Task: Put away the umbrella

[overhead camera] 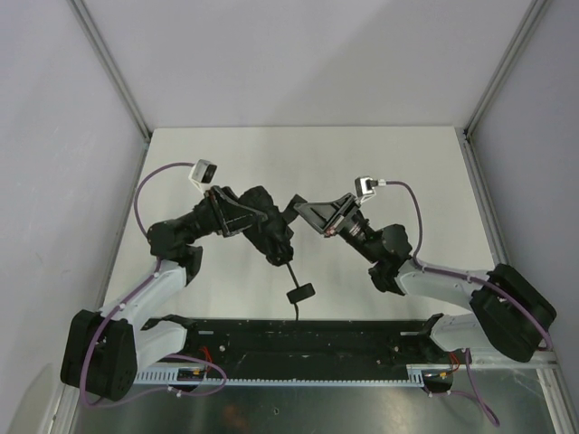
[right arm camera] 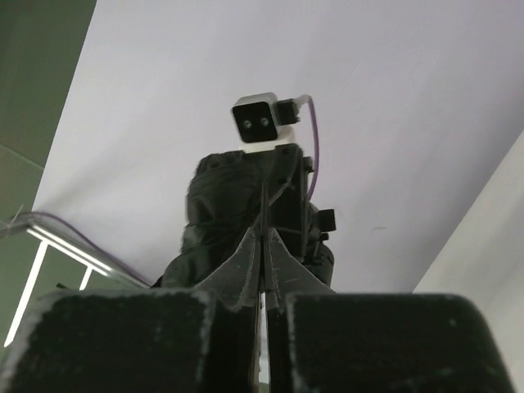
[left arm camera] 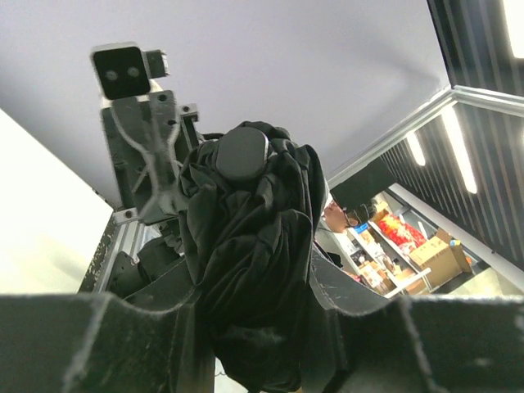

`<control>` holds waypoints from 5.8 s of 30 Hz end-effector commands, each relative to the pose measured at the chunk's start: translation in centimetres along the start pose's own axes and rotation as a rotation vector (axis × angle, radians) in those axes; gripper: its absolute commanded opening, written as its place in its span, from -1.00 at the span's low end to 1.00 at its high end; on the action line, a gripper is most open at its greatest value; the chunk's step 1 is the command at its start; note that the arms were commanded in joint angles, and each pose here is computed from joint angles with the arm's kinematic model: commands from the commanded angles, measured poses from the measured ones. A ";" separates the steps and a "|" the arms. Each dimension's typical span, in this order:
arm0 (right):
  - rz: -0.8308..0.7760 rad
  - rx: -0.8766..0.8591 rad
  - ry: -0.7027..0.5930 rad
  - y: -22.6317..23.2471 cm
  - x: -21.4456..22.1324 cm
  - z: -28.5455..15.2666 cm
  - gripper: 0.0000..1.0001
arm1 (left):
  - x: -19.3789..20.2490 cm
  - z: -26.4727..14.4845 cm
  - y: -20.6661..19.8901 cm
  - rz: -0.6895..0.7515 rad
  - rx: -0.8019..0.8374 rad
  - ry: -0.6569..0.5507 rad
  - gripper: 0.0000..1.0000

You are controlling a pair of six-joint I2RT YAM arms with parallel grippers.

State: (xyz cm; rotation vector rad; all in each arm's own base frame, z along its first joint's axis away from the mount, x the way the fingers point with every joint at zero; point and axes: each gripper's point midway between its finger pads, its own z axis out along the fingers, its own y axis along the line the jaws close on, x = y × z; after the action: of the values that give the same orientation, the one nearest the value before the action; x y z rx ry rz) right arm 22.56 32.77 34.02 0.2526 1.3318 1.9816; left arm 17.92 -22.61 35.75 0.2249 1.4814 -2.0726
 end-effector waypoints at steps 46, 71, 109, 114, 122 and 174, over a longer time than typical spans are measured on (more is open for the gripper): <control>-1.097 0.210 0.587 -1.5 15.6 1.6 -1.00 | -1.3 -2.6 7.9 -0.278 -0.636 -0.134 -1.00; -0.961 0.627 0.400 1.9 4.5 -7.3 0.17 | -8.6 -6.3 10.7 0.985 -1.079 -0.176 -1.00; -0.572 0.100 0.948 -4.6 12.9 -9.9 0.74 | 11.0 0.1 1.3 0.622 -0.109 0.095 -1.00; -0.513 0.009 0.920 -2.7 13.4 -9.7 0.32 | 10.3 0.2 1.0 0.597 -0.109 0.094 -1.00; -0.459 -0.021 0.908 -2.6 13.7 -9.4 -0.46 | 7.3 0.2 1.2 0.522 -0.176 -0.015 -0.29; 0.013 1.403 -0.815 -18.1 -27.2 -45.7 0.49 | 5.7 -3.7 6.1 0.307 -0.381 0.145 0.99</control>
State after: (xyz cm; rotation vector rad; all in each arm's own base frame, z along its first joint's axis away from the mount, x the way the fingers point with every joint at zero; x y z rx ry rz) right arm 28.87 -12.51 3.99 1.4229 1.8417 0.5816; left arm 16.93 -22.17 25.17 0.3549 1.8434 -1.4848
